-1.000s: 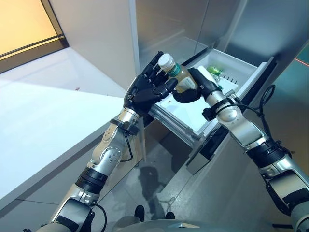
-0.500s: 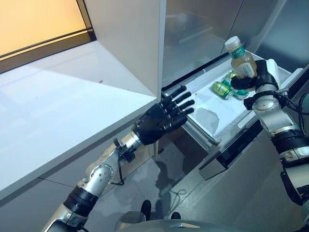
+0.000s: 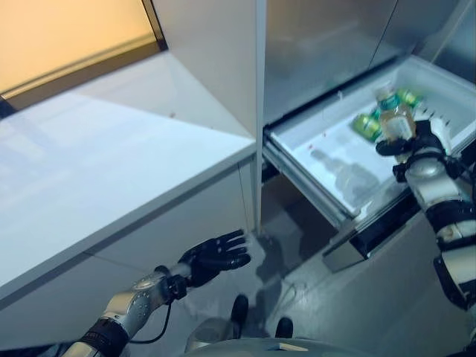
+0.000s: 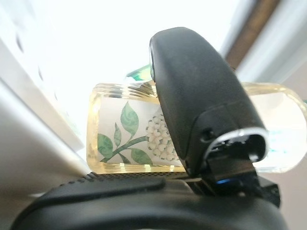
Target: Put drinks into fridge and close the fridge
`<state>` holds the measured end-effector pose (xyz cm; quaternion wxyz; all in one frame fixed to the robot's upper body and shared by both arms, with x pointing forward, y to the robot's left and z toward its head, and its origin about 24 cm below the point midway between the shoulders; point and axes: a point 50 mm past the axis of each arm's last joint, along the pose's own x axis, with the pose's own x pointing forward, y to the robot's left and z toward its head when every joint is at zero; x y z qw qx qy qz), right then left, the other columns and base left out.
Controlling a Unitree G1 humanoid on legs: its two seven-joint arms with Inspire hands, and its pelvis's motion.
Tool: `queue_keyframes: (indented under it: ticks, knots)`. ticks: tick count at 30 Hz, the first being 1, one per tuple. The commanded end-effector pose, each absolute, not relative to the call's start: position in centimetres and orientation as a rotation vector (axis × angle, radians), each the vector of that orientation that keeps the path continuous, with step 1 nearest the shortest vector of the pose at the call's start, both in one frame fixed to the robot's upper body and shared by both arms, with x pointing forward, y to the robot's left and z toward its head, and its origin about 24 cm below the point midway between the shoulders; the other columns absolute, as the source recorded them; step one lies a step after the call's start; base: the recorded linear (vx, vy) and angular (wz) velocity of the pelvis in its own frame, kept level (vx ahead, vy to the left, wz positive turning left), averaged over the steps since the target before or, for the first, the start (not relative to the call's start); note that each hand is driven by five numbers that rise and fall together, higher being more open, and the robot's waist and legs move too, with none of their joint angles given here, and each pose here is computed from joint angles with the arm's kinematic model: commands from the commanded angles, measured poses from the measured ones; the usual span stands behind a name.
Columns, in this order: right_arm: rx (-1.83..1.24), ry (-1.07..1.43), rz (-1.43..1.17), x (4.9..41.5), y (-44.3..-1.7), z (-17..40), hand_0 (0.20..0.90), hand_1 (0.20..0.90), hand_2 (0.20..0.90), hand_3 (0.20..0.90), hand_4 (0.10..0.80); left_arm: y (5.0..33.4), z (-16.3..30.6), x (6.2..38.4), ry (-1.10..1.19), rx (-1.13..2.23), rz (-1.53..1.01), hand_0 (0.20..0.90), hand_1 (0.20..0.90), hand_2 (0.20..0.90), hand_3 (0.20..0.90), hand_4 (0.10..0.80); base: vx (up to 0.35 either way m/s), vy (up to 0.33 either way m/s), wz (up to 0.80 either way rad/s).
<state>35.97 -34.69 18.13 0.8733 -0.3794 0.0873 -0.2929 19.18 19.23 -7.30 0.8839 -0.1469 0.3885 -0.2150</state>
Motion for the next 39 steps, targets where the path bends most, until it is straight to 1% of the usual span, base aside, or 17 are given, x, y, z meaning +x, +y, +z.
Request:
queue_keyframes:
  ticks: [1, 4, 9, 17, 23, 24, 25, 26, 33, 39]
  knots:
    - [-0.791, -0.232, -0.643, 36.1, -33.8, 30.2, 0.300, 0.300, 0.300, 0.200, 0.100, 19.6, -6.8, 19.8, 0.688, -0.145, -0.487, 0.900, 0.900, 0.900, 0.900, 0.800, -0.081, -0.029, 0.04]
    - [-0.790, -0.172, -0.585, 36.6, -33.6, 29.1, 0.300, 0.300, 0.300, 0.200, 0.100, 20.8, -8.9, 18.6, 0.731, -0.057, -0.403, 0.900, 0.900, 0.900, 0.900, 0.800, -0.064, -0.042, -0.01]
    - [-0.818, -0.037, -0.464, 37.7, -32.7, 27.3, 0.300, 0.300, 0.300, 0.200, 0.100, 21.8, -10.1, 19.0, 0.749, 0.009, -0.294, 0.900, 0.900, 0.900, 0.900, 0.800, -0.040, -0.027, -0.02]
    - [-0.898, 0.155, -0.343, 38.4, -32.2, 25.1, 0.300, 0.300, 0.300, 0.200, 0.100, 21.3, -9.5, 20.7, 0.710, 0.002, -0.261, 0.900, 0.900, 0.900, 0.900, 0.800, -0.037, -0.015, -0.03]
    - [-0.940, 0.229, -0.294, 38.6, -32.0, 24.3, 0.300, 0.300, 0.300, 0.200, 0.100, 21.3, -9.4, 21.1, 0.720, 0.005, -0.258, 0.900, 0.900, 0.900, 0.900, 0.800, 0.000, 0.000, 0.00]
    - [-0.970, 0.237, -0.291, 38.7, -31.9, 24.3, 0.599, 0.599, 0.599, 0.549, 0.449, 21.3, -9.5, 21.1, 0.725, 0.008, -0.258, 0.900, 0.900, 0.900, 0.900, 0.800, 0.000, 0.000, 0.00]
    - [-1.000, 0.242, -0.288, 38.7, -31.8, 24.4, 0.862, 0.862, 0.862, 0.856, 0.756, 21.3, -9.5, 21.0, 0.728, 0.012, -0.260, 0.900, 0.900, 0.900, 0.900, 0.800, 0.000, 0.000, 0.00]
    - [-1.018, 0.242, -0.287, 38.7, -31.8, 24.4, 0.900, 0.900, 0.900, 0.900, 0.800, 21.3, -9.5, 21.0, 0.731, 0.015, -0.262, 0.900, 0.900, 0.900, 0.900, 0.800, 0.000, 0.000, 0.00]
    - [-1.132, 0.262, -0.249, 39.3, -30.7, 24.7, 0.900, 0.900, 0.900, 0.900, 0.800, 21.0, -10.0, 20.6, 0.759, 0.020, -0.280, 0.900, 0.900, 0.900, 0.900, 0.800, 0.000, 0.000, 0.00]
    - [-1.124, 0.255, -0.233, 39.6, -29.8, 24.9, 0.900, 0.900, 0.900, 0.900, 0.800, 21.3, -10.1, 20.6, 0.769, 0.037, -0.260, 0.900, 0.900, 0.900, 0.900, 0.800, 0.000, 0.000, 0.00]
